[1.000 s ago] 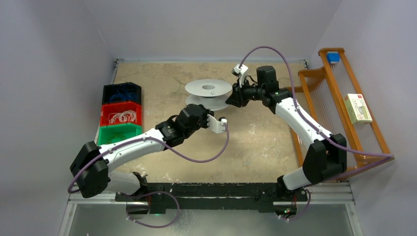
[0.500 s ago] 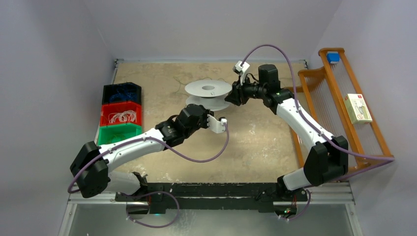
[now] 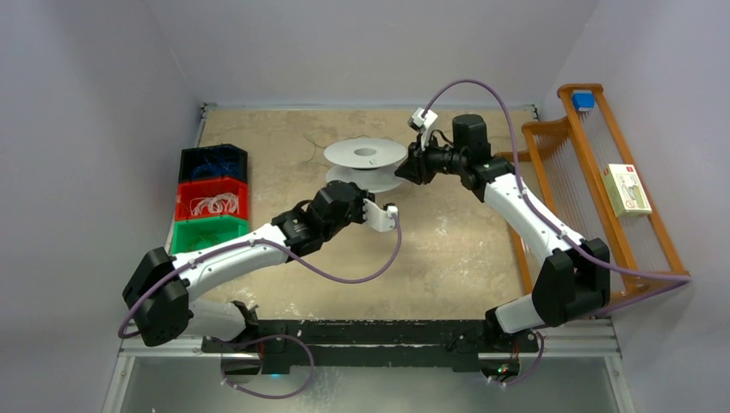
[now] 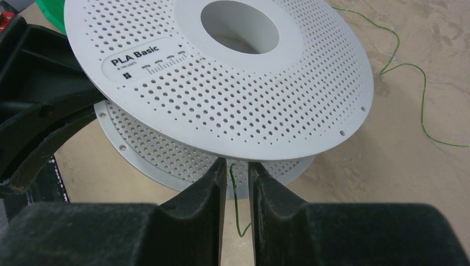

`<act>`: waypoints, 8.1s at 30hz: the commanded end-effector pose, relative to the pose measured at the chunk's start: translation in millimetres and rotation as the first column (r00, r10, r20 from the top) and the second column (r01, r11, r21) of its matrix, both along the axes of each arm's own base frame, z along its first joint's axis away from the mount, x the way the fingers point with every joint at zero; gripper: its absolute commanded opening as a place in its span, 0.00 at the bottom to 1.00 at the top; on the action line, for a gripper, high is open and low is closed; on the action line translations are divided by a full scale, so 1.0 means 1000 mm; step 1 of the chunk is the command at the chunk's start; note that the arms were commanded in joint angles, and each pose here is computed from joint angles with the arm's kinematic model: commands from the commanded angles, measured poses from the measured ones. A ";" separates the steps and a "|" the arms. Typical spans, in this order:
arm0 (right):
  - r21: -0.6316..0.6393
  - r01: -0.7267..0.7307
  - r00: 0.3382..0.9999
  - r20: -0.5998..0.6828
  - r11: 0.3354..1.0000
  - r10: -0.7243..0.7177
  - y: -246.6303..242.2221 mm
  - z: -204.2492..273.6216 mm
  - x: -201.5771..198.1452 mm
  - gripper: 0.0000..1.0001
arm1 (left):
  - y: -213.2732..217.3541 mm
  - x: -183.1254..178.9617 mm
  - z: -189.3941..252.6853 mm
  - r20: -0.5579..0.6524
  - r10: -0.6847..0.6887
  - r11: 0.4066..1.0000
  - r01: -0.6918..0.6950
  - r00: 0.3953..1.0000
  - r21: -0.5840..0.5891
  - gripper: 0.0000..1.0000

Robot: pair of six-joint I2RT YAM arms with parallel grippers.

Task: Wrap the cables
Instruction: Wrap the cable around the cable reel.

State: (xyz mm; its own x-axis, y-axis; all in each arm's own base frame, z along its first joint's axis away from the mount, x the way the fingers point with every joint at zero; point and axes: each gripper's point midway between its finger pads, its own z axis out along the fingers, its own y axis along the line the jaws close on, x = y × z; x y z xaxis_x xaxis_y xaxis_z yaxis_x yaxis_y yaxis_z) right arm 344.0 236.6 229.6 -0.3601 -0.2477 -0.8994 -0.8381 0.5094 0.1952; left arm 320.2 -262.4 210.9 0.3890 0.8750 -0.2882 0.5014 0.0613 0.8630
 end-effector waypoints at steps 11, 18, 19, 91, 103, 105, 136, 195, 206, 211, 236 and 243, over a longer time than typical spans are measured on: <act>0.007 -0.005 1.000 0.019 1.000 0.005 0.007 -0.004 0.002 0.10 | -0.014 0.007 0.045 0.072 0.003 0.992 0.007 0.997 -0.130 0.00; -0.022 -0.042 0.999 -0.034 0.999 0.041 0.016 -0.022 -0.004 0.06 | -0.015 0.008 0.046 0.079 0.005 0.991 0.005 0.997 -0.130 0.00; -0.026 -0.046 0.998 -0.039 0.999 0.045 0.017 -0.023 -0.005 0.05 | -0.014 0.008 0.047 0.081 0.007 0.991 0.003 0.997 -0.130 0.00; -0.185 -0.116 0.993 -0.042 0.976 0.111 -0.005 -0.067 -0.039 0.42 | -0.035 0.047 0.002 -0.021 -0.027 0.974 0.031 0.999 0.223 0.49; -0.163 -0.134 0.991 -0.015 0.978 0.133 -0.007 -0.059 -0.055 0.43 | -0.014 0.059 0.002 -0.014 0.139 0.988 -0.138 0.990 0.073 0.90; -0.159 -0.139 0.990 -0.010 0.977 0.139 -0.007 -0.057 -0.056 0.43 | -0.005 0.065 0.004 -0.047 0.185 0.983 -0.184 0.982 0.019 0.92; -0.150 -0.289 0.953 0.050 0.945 0.299 0.024 -0.052 -0.074 0.51 | 0.055 0.057 0.021 -0.458 0.044 0.820 -0.294 0.888 -0.492 0.97; -0.671 -0.498 0.306 0.456 0.548 0.836 0.036 -0.006 -0.160 0.00 | 0.046 0.040 -0.002 -0.701 -0.174 0.773 -0.345 0.692 -0.532 0.99; -0.345 -0.581 0.429 0.639 0.737 0.638 0.004 -0.005 -0.139 0.00 | 0.048 -0.004 0.036 -0.597 -0.383 0.774 -0.109 0.705 -0.624 0.99; -0.225 -0.650 0.448 0.658 0.726 0.605 -0.011 -0.004 -0.138 0.00 | 0.044 -0.020 0.016 -0.613 -0.440 0.782 -0.054 0.657 -0.620 0.99; 0.040 -0.722 0.613 0.502 0.691 0.611 -0.018 -0.054 -0.132 0.00 | 0.000 -0.047 -0.063 -0.625 -0.474 0.852 0.145 0.620 -0.503 0.87; 0.040 -0.721 0.622 0.477 0.692 0.621 -0.018 -0.058 -0.130 0.00 | -0.002 -0.026 -0.076 -0.649 -0.374 0.882 0.039 0.663 -0.469 0.24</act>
